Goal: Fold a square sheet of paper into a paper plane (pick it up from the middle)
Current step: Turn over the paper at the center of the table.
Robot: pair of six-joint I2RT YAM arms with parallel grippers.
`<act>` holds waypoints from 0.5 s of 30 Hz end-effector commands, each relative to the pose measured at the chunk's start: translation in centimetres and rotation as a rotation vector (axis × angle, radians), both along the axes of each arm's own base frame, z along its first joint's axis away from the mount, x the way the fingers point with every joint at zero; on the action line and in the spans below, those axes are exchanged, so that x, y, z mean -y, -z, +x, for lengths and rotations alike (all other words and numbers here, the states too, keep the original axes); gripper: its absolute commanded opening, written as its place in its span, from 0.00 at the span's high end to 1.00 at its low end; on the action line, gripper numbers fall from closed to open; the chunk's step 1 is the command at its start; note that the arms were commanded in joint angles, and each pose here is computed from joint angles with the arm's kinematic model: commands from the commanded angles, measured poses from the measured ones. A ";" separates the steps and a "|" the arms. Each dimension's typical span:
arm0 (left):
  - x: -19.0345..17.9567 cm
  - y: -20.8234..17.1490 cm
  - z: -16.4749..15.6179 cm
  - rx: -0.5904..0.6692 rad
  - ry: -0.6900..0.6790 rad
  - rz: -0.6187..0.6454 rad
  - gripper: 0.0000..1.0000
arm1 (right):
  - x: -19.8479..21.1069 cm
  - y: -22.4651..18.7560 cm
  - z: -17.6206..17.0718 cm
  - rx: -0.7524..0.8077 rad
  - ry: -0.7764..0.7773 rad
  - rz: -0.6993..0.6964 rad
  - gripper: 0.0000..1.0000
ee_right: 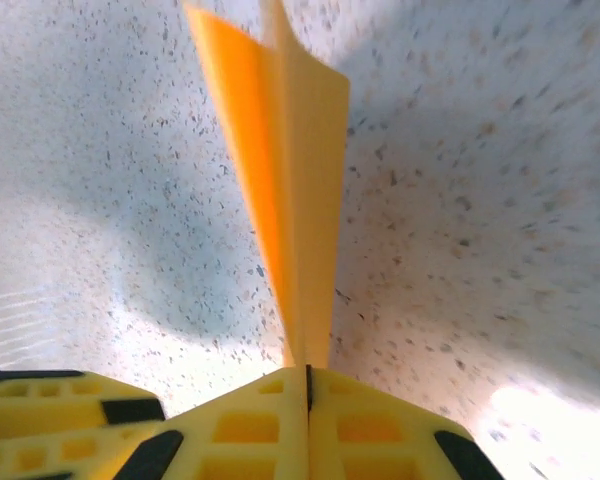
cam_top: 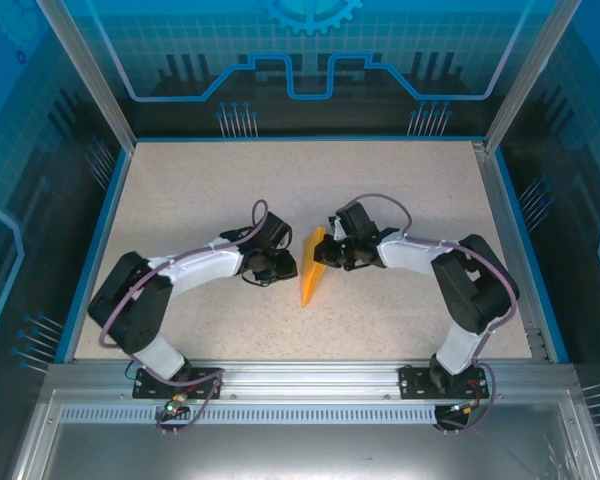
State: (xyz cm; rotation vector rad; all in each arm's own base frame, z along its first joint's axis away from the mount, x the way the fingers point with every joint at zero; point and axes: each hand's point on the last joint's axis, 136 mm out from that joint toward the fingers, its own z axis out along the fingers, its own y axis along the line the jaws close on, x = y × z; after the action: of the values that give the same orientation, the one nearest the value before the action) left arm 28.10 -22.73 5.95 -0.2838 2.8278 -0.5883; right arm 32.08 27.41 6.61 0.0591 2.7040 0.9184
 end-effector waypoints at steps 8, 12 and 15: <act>-7.2 -3.5 0.6 0.192 -0.294 0.090 0.70 | 11.2 -7.4 -1.3 0.127 -0.137 -1.041 0.91; -10.0 -4.4 -0.1 0.230 -0.412 0.127 0.66 | 10.7 -7.5 -1.3 0.116 -0.187 -1.228 0.91; -12.1 -5.1 -1.0 0.269 -0.499 0.143 0.62 | 7.5 -5.6 -1.3 0.101 -0.235 -1.208 0.90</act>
State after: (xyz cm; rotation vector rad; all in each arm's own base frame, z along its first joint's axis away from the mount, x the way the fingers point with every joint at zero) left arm 27.81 -13.77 10.75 -0.6507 2.4781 -0.3985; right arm 31.97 21.07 12.79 -0.4154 2.7176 -0.4816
